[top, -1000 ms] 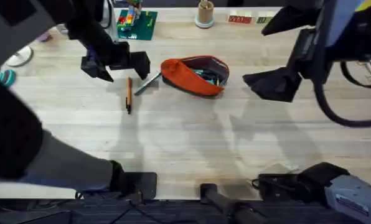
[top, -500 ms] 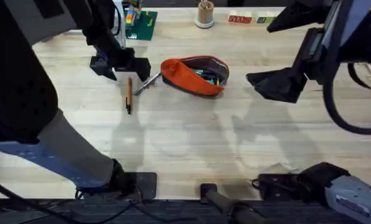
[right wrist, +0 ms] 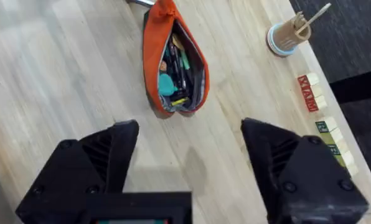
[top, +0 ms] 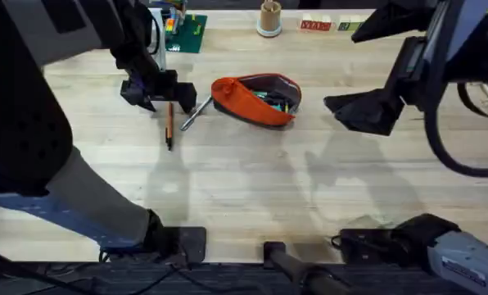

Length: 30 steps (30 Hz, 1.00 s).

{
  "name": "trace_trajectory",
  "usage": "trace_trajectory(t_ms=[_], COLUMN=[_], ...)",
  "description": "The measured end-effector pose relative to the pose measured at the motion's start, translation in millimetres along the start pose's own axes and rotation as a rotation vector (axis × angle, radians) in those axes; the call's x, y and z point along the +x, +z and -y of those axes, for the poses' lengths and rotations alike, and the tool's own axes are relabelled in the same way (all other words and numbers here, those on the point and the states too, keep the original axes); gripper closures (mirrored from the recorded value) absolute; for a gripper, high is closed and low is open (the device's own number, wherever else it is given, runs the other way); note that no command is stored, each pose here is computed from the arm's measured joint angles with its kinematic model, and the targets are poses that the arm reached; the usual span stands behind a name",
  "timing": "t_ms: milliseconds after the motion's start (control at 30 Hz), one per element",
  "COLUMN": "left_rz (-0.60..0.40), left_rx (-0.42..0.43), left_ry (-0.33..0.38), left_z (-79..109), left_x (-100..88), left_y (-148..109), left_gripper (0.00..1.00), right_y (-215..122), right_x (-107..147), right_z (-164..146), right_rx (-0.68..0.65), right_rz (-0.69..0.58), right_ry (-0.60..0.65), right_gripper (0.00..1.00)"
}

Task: Unzip the bag, pick up the pens from the table one at a time and place them inside, then zip the bag closed.

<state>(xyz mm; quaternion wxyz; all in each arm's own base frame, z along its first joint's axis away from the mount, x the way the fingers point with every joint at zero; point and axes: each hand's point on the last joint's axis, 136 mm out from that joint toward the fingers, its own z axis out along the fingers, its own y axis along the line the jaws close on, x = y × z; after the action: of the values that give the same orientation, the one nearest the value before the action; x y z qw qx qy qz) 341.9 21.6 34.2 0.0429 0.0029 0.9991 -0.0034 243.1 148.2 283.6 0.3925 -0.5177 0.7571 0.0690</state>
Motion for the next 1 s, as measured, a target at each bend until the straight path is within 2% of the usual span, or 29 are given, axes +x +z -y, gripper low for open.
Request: trace_trajectory(t_ms=[67, 167, 233, 267, 367, 400, 1000], left_rz=[0.006, 0.012, 0.013, 0.014, 0.015, 0.015, -0.004], left_rx=[0.005, 0.008, 0.009, 0.009, 0.014, 0.014, 0.017], left_ry=[-0.006, -0.009, -0.01, -0.01, -0.005, 0.001, 0.009], left_z=[1.5, 2.8, 3.0, 3.1, 3.9, 3.9, 4.7], left_x=[-0.1, -1.4, -1.6, -1.8, -2.1, -2.0, 2.3], left_y=[0.0, 0.1, 0.1, 0.1, 0.1, -0.5, -2.7], left_gripper=[0.242, 0.549, 0.643, 0.735, 0.912, 0.942, 0.957], right_y=[0.0, 0.0, 0.0, 0.0, 0.0, 0.0, 0.0], right_x=[-0.6, -0.6, -0.6, -0.6, -0.6, -0.6, -0.6], right_z=[0.5, 0.5, 0.5, 0.5, 0.5, 0.6, 0.6], right_rx=[0.002, 0.002, 0.002, 0.002, 0.002, 0.002, 0.002], right_rz=[0.003, 0.002, 0.002, 0.002, 0.003, 0.002, 0.002], right_ry=[-0.001, -0.001, -0.001, -0.001, -0.001, -0.001, -0.001], right_gripper=[0.003, 0.005, 0.004, 0.004, 0.004, 0.004, 0.004])
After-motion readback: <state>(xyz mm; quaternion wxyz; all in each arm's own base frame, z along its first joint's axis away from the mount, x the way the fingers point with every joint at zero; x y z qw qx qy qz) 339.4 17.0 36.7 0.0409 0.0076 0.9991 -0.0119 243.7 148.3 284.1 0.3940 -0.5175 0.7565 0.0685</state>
